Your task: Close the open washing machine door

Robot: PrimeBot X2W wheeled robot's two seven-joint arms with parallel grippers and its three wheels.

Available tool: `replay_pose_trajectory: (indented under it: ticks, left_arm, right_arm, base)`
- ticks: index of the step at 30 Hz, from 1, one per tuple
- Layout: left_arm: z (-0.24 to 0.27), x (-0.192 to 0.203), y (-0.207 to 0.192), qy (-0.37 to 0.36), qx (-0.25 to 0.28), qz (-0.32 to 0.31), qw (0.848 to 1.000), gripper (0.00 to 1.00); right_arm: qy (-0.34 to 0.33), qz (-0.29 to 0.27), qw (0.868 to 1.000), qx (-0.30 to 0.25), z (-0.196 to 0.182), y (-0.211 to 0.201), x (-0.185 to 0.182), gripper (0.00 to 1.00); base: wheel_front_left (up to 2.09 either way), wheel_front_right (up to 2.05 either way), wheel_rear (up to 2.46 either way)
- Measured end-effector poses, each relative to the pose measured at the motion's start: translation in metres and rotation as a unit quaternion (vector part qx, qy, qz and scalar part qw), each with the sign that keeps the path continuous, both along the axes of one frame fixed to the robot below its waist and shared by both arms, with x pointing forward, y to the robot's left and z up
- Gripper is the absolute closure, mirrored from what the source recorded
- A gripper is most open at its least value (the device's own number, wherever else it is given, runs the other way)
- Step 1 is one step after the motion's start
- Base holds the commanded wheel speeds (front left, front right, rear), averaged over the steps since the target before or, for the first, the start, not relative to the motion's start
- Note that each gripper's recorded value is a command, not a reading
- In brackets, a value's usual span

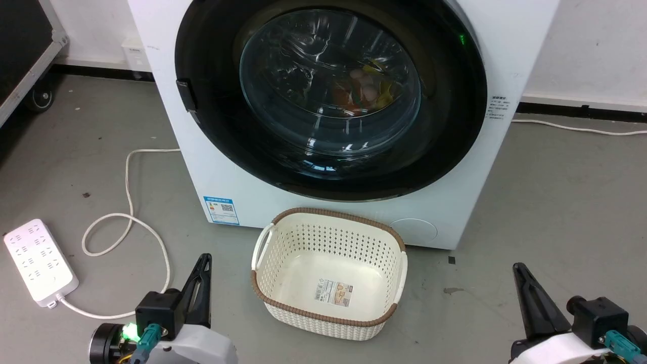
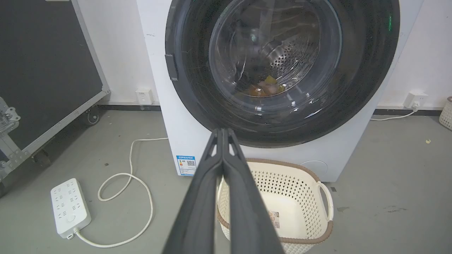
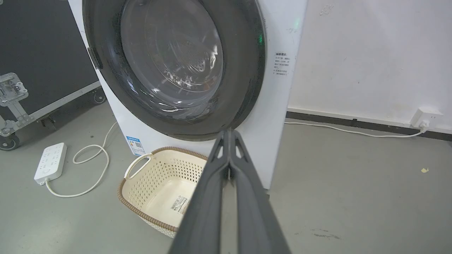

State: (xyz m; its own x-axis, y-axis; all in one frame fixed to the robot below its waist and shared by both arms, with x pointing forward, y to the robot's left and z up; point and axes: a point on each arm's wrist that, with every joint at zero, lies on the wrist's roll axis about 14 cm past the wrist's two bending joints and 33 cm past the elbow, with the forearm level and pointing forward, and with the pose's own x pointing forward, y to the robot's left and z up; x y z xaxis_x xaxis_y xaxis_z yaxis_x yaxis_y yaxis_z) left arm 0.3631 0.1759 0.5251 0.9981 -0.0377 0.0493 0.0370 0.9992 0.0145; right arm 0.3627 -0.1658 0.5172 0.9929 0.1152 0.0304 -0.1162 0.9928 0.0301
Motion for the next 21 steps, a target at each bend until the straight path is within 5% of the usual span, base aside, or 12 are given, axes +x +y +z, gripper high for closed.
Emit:
replay_pose_trajectory:
  ticks: [21]
  left_arm:
    - [0.0006, 0.0041, 0.0008, 0.011, 0.005, 0.008, 1.000, 1.00]
  right_arm:
    - [0.011, 0.003, 1.000, -0.016, 0.0008, 0.0020, 0.0023, 1.00]
  base:
    - [0.00, 0.00, 0.00]
